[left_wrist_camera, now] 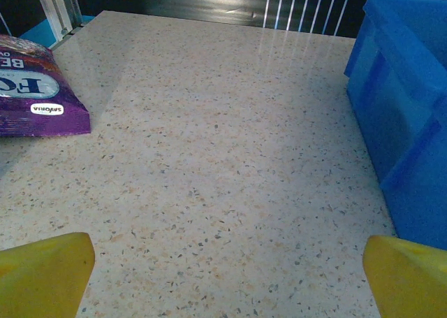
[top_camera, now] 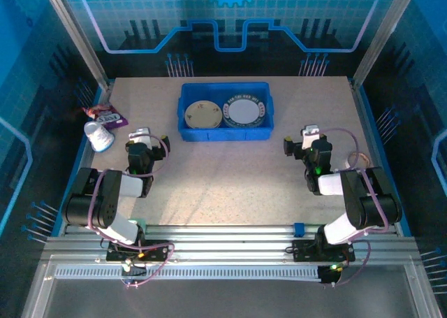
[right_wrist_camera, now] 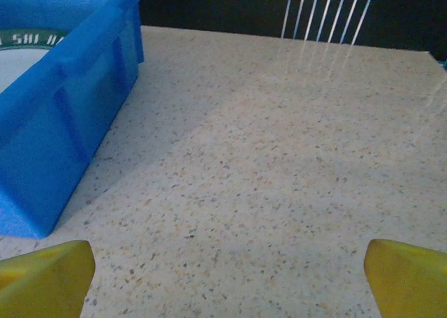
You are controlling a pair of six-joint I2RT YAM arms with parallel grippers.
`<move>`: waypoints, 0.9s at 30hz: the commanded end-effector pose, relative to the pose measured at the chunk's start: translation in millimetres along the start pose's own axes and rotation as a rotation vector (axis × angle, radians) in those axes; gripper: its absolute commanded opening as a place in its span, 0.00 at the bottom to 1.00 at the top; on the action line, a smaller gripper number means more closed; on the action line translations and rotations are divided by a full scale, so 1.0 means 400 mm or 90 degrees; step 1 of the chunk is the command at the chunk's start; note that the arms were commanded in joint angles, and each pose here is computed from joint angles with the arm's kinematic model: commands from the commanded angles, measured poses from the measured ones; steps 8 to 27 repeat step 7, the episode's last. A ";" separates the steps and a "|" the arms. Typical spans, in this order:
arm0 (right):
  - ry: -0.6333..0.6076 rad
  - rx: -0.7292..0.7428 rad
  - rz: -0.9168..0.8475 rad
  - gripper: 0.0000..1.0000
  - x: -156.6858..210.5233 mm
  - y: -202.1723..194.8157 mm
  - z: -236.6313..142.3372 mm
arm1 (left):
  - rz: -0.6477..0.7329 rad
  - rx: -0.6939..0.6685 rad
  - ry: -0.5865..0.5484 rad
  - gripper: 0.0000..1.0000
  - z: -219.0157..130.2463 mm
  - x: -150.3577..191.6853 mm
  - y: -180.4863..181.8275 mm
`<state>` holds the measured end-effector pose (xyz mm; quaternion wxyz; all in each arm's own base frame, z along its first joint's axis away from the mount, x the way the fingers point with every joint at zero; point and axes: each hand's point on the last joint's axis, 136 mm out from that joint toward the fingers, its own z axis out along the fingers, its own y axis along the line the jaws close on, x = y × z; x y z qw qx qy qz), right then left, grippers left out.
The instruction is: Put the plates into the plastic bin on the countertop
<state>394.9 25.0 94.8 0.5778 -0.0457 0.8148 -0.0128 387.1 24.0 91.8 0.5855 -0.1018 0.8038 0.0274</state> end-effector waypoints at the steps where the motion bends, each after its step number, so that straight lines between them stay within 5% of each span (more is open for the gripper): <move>1: 0.000 -0.032 -0.010 1.00 -0.013 0.014 0.010 | 0.006 0.010 -0.009 0.99 0.008 -0.017 -0.013; 27: -0.002 -0.032 -0.008 1.00 -0.013 0.013 0.009 | 0.006 0.010 -0.010 0.99 0.008 -0.018 -0.013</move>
